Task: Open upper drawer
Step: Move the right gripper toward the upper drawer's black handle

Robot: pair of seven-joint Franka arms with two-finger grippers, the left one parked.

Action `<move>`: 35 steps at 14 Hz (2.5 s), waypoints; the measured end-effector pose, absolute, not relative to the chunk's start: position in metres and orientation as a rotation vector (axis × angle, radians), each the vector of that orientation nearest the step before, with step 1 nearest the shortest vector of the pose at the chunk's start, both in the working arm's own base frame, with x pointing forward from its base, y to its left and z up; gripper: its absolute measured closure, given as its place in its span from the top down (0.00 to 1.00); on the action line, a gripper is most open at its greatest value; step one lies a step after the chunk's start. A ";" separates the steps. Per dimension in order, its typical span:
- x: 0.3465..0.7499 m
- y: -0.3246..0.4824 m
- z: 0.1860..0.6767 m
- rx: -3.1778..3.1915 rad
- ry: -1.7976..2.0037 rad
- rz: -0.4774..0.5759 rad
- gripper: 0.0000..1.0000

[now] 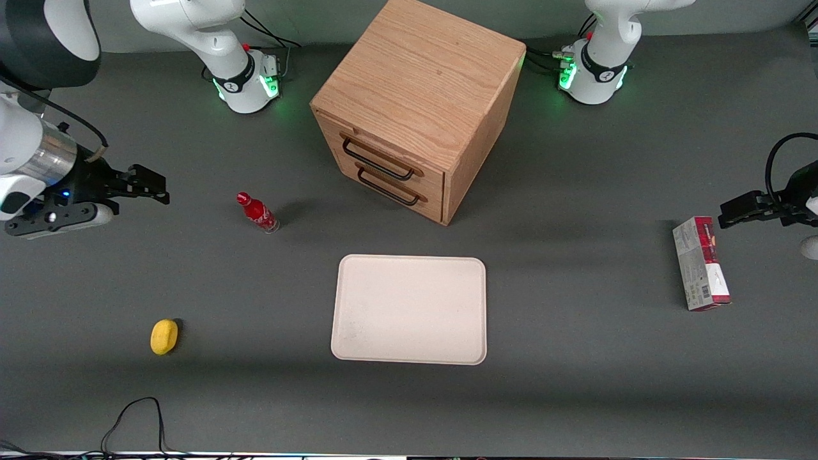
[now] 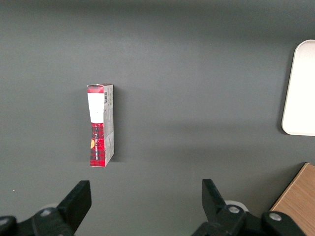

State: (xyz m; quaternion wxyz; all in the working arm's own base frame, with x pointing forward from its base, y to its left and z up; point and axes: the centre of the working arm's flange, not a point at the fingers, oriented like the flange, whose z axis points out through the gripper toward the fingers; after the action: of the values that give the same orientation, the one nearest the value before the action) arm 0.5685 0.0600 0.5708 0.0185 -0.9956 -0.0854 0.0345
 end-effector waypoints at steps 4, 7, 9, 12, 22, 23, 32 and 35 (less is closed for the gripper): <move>0.571 0.080 0.561 -3.082 -0.314 0.133 1.00; 0.570 0.131 0.550 -3.065 -0.443 0.136 1.00; 0.570 0.177 0.537 -3.053 -0.553 0.145 1.00; 0.573 0.220 0.513 -3.042 -0.652 0.191 1.00; 0.539 0.350 0.459 -2.760 -1.108 0.320 1.00; 0.537 0.355 0.454 -2.731 -1.157 0.328 1.00; 0.530 0.375 0.430 -2.580 -1.181 0.395 1.00; 0.527 0.377 0.419 -2.556 -1.163 0.446 1.00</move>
State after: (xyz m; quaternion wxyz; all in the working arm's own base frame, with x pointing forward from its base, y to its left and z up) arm 0.5271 0.3770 0.4189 0.1485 -0.8890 -0.4044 0.1550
